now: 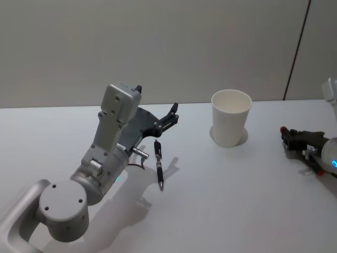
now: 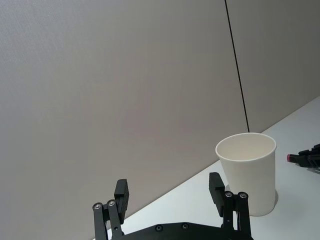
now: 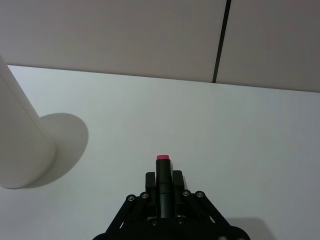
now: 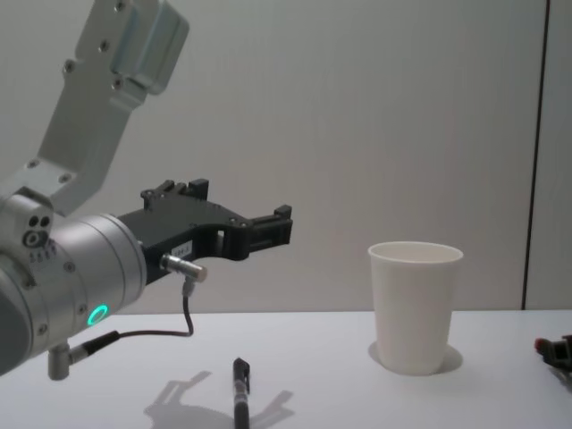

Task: Place the pen into the pen holder.

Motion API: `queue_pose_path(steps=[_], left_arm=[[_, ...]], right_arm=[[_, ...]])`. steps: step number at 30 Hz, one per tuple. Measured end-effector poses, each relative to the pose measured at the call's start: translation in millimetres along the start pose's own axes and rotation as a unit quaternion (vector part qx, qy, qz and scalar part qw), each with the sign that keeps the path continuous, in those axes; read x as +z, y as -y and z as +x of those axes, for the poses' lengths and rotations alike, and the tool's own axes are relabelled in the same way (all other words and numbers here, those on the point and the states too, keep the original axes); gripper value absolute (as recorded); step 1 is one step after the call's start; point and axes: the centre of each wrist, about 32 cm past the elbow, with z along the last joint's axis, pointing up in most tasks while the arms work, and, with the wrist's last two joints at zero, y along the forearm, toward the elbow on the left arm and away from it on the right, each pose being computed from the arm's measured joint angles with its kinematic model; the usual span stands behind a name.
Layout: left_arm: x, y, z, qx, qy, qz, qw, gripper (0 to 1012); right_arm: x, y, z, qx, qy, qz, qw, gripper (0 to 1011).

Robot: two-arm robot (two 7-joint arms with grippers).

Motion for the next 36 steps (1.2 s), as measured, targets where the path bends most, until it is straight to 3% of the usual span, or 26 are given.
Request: queue_pose_path(steps=[18,29,36], left_arm=[[0.0,0.0,0.0,0.0,0.0,0.0,1.0,1001],[0.0,0.0,0.0,0.0,0.0,0.0,1.0,1001],[0.0,0.0,0.0,0.0,0.0,0.0,1.0,1001]], right_arm=[[-0.8,-0.2,0.2,-0.001,0.0,0.003,1.0,185],[-7.3,1.9,-3.6,-0.003,0.002,0.046,0.9989,185],[-4.5,7.5,-7.9,-0.006,0.008,0.1,0.9949,185]])
